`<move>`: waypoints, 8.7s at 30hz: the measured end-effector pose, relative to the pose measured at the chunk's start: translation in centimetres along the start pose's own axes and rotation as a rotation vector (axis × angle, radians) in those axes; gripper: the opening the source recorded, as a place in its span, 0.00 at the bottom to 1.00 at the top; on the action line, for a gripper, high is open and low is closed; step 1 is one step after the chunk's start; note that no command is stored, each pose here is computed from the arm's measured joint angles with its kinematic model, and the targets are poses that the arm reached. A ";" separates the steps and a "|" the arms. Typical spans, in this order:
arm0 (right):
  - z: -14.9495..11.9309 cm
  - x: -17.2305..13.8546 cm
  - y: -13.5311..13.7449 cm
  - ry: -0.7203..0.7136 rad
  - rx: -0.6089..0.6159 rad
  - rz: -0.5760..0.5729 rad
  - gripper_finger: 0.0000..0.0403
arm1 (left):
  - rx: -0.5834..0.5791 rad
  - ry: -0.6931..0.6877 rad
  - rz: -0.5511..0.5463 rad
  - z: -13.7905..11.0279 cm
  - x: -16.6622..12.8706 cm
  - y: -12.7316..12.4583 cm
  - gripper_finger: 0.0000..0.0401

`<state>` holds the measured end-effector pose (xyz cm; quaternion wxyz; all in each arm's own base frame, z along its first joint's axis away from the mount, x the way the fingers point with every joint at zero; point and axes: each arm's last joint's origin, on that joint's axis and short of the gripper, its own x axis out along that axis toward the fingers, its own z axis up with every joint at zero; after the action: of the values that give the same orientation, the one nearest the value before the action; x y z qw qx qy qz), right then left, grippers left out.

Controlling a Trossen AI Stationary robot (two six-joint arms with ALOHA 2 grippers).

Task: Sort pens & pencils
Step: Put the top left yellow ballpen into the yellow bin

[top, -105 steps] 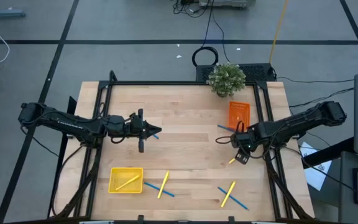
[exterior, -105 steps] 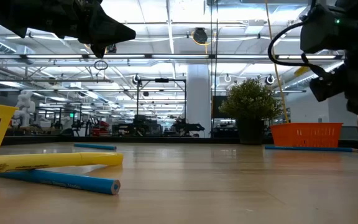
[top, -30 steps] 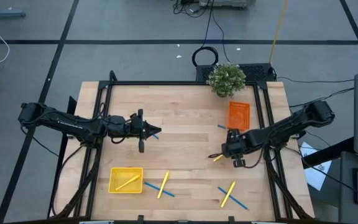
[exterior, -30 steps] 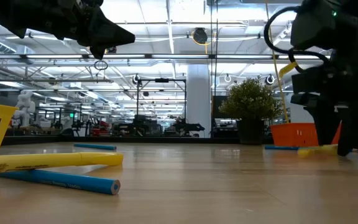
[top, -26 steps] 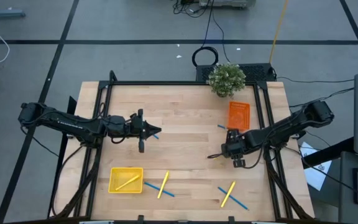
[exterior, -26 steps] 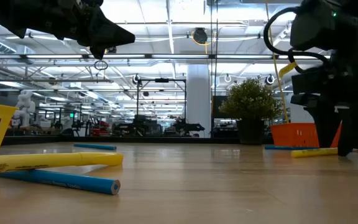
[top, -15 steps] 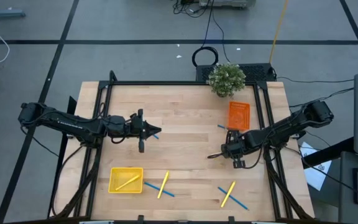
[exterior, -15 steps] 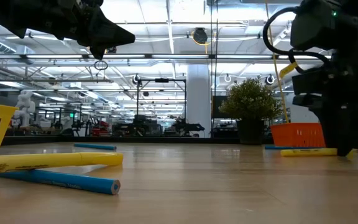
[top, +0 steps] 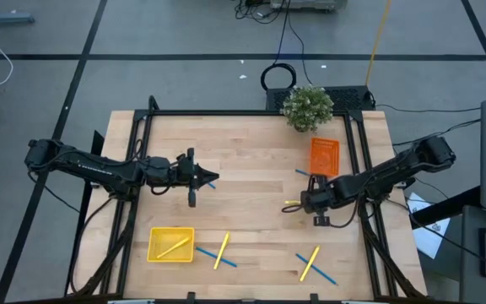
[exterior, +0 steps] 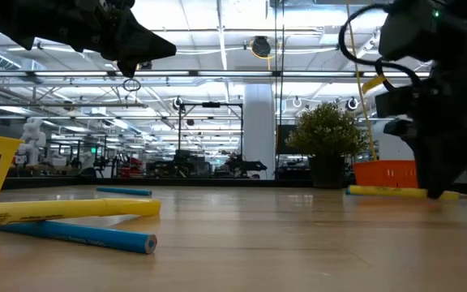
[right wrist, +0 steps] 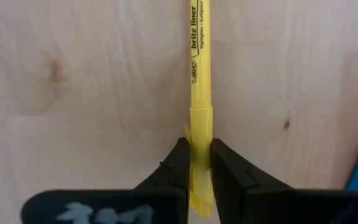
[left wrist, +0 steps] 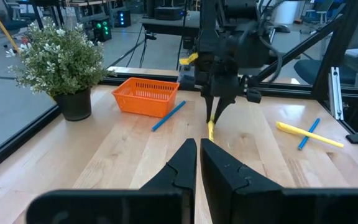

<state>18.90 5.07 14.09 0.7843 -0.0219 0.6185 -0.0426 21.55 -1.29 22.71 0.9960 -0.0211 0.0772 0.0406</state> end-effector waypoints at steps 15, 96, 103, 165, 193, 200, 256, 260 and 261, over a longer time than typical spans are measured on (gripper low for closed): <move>0.7 -1.3 0.0 -0.128 0.023 0.040 0.01 | 0.001 0.002 0.000 0.0 0.0 0.0 0.07; -2.3 0.9 -0.8 -0.091 -0.052 0.024 0.24 | 0.004 0.021 0.002 -0.2 0.0 0.0 0.07; -2.4 1.0 -0.8 -0.083 -0.007 0.030 0.07 | -0.001 0.022 0.001 -0.2 0.0 0.0 0.07; -5.0 4.3 -1.0 -0.146 0.197 0.069 0.01 | -0.001 0.030 0.001 -0.3 0.0 0.0 0.07; -2.2 -0.8 -1.3 -0.695 0.195 0.145 0.00 | 0.004 0.024 0.000 -0.2 0.0 0.0 0.07; -0.5 -2.3 -1.3 -0.930 0.136 0.123 0.00 | 0.116 0.037 -0.001 -0.6 0.5 0.0 0.07; 6.0 0.5 0.3 -1.018 -0.030 0.159 0.05 | 0.154 0.153 -0.084 1.1 6.8 -2.2 0.71; 8.3 0.8 1.6 -0.888 -0.048 0.151 0.19 | 0.161 0.191 -0.076 0.8 6.6 -2.2 0.71; 9.0 1.1 1.9 -0.865 -0.050 0.137 0.24 | 0.158 0.204 -0.075 0.7 6.6 -2.2 0.71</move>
<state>27.96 6.71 15.01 0.9714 -0.0159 0.2338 0.0375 28.32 -2.93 22.41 0.9823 0.0505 0.1801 -0.0053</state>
